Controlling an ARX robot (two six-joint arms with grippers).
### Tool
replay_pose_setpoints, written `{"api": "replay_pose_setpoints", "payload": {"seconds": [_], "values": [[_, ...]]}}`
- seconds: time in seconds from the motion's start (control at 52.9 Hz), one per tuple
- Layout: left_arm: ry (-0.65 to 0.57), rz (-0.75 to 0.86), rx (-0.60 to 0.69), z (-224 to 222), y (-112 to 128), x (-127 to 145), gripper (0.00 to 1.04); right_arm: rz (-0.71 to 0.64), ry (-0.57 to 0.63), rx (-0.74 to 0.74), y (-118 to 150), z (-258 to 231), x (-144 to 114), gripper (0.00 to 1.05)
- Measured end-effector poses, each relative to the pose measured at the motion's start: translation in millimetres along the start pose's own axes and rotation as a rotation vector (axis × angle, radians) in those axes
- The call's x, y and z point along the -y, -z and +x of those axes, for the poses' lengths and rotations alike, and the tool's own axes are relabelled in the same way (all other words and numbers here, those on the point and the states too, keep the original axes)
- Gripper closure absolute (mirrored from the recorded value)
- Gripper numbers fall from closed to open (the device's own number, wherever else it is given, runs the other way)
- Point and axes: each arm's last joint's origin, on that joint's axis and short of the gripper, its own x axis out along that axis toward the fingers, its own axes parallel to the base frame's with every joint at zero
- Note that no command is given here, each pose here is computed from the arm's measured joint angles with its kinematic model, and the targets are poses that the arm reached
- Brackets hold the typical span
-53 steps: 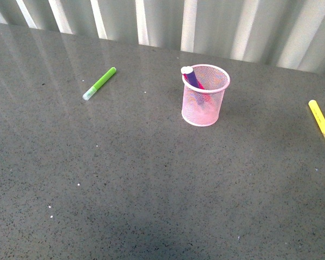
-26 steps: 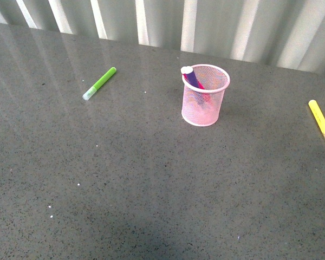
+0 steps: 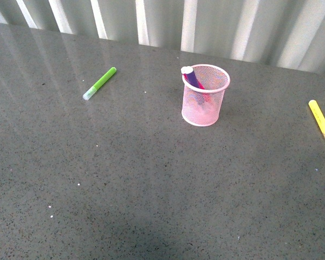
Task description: Insert purple and pink pens into pink cup
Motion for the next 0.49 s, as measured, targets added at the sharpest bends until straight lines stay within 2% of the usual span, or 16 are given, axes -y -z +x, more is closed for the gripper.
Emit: {"api": "replay_pose_setpoints", "payload": {"seconds": [0.416, 0.492], "values": [[0.000, 0.000, 0.000, 0, 0, 0, 0.07, 0.000, 0.000, 0.001, 0, -9, 0, 1.01], [0.000, 0.000, 0.000, 0, 0, 0, 0.07, 0.000, -0.001, -0.035, 5, -17, 0, 1.01]]}}
